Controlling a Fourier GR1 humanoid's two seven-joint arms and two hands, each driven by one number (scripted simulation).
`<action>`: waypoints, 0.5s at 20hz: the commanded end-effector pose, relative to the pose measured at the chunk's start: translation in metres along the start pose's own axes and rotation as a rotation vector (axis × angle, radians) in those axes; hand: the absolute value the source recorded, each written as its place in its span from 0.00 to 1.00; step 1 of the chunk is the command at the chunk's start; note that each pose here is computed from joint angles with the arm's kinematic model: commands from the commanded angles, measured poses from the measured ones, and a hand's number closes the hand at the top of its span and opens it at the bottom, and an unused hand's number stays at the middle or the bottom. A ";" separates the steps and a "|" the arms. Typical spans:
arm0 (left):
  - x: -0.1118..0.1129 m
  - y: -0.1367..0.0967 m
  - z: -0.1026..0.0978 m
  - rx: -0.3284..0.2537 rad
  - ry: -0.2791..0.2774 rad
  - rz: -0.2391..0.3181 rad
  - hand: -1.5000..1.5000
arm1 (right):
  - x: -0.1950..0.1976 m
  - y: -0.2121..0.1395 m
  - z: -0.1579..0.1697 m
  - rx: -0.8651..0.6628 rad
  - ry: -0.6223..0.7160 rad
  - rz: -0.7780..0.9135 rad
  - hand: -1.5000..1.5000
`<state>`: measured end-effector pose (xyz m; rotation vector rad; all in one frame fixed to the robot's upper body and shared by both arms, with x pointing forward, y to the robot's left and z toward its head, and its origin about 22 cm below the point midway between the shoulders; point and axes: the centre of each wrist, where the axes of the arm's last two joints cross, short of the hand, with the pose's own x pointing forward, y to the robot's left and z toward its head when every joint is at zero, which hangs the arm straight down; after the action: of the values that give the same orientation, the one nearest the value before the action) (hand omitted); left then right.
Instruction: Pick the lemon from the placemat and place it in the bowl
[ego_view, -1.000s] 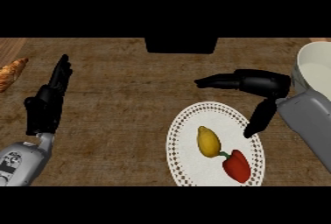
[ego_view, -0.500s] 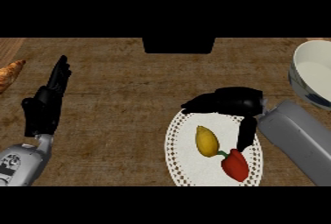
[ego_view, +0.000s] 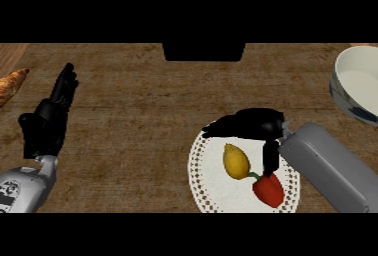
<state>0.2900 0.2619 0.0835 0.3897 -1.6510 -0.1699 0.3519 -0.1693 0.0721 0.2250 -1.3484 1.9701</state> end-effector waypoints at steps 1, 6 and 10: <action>-0.020 -0.005 0.004 0.013 0.005 0.002 0.50 | -0.001 0.000 -0.023 0.025 -0.019 -0.007 0.00; 0.001 -0.006 -0.002 0.005 -0.013 -0.014 0.50 | -0.016 0.030 -0.026 0.036 -0.038 -0.031 0.00; 0.001 -0.013 -0.010 -0.003 0.000 0.003 0.50 | -0.011 0.030 -0.051 0.053 -0.022 -0.027 0.00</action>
<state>0.2910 0.2589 0.0786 0.3907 -1.6514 -0.1707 0.3528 -0.1483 0.0399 0.2326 -1.3322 1.9866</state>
